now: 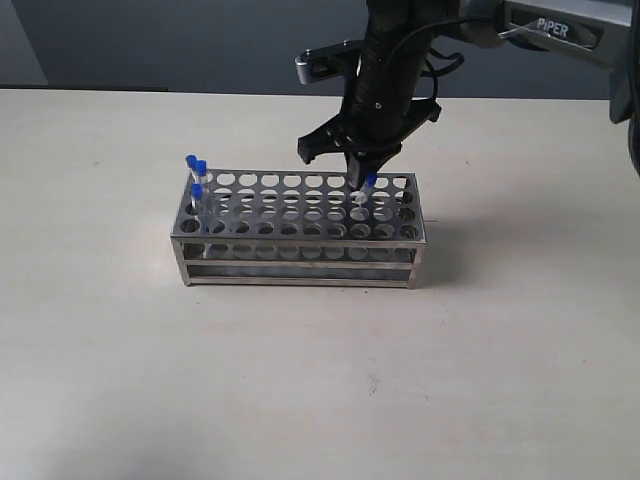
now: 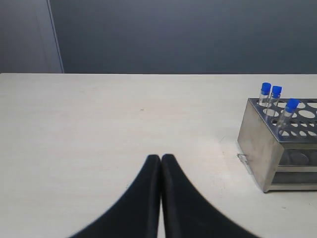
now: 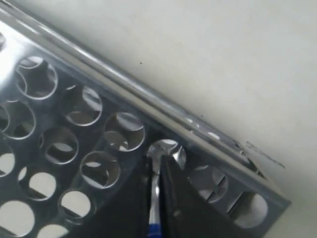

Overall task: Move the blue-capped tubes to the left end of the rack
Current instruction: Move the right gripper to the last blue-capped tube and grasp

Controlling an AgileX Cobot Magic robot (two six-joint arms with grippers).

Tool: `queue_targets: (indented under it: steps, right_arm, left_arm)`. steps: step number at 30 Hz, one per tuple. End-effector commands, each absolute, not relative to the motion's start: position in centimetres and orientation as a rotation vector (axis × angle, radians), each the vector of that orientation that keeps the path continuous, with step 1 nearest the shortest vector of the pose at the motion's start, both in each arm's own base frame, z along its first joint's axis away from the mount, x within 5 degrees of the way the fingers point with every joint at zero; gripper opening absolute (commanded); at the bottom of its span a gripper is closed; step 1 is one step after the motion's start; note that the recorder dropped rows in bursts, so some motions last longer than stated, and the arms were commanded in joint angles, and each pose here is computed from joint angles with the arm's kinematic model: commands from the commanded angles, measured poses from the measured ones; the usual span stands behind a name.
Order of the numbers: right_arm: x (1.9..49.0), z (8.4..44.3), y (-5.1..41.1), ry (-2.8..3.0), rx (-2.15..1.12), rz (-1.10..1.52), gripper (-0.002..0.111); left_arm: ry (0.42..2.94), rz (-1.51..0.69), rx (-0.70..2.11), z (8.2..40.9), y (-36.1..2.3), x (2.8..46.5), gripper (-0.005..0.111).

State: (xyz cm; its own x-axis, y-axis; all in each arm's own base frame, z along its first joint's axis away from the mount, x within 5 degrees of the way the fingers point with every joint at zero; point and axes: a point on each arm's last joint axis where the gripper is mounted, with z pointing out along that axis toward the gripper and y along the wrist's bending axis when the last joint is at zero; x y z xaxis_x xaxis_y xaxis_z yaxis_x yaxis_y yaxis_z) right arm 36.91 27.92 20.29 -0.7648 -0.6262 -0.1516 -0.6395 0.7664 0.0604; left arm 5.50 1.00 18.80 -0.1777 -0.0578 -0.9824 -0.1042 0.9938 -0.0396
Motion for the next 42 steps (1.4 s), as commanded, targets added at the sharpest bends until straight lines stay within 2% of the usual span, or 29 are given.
queue_targets:
  steps: [1, 8, 13, 22, 24, 29, 38, 42]
  right_arm:
    - [37.1, 20.0, 27.3, 2.843, -1.052, 0.09, 0.001]
    - [37.2, 20.8, 26.9, 2.811, -1.059, 0.041, 0.0]
    - [36.8, 23.3, 26.5, 2.742, -1.087, 0.047, 0.0]
    - [36.7, 23.5, 26.6, 2.704, -1.169, 0.05, 0.001]
    - [36.7, 23.5, 26.6, 2.692, -1.198, 0.061, 0.01]
    - [36.6, 23.7, 26.7, 2.684, -1.211, 0.078, 0.046]
    - [36.3, 23.6, 27.1, 2.727, -1.145, 0.16, 0.048]
    - [35.9, 22.5, 26.7, 2.763, -1.162, 0.132, 0.048]
  left_arm:
    - [1.739, 0.036, -0.112, 19.0, 0.9, 5.5, 0.001]
    - [1.739, 0.036, -0.112, 19.0, 0.9, 5.5, 0.001]
    - [1.739, 0.036, -0.112, 19.0, 0.9, 5.5, 0.001]
    - [1.739, 0.036, -0.112, 19.0, 0.9, 5.5, 0.001]
    - [1.739, 0.036, -0.112, 19.0, 0.9, 5.5, 0.001]
    - [1.741, 0.034, -0.115, 19.0, 0.9, 5.5, 0.001]
    - [1.741, 0.034, -0.115, 19.0, 0.9, 5.5, 0.001]
    - [1.741, 0.034, -0.115, 19.0, 0.9, 5.5, 0.001]
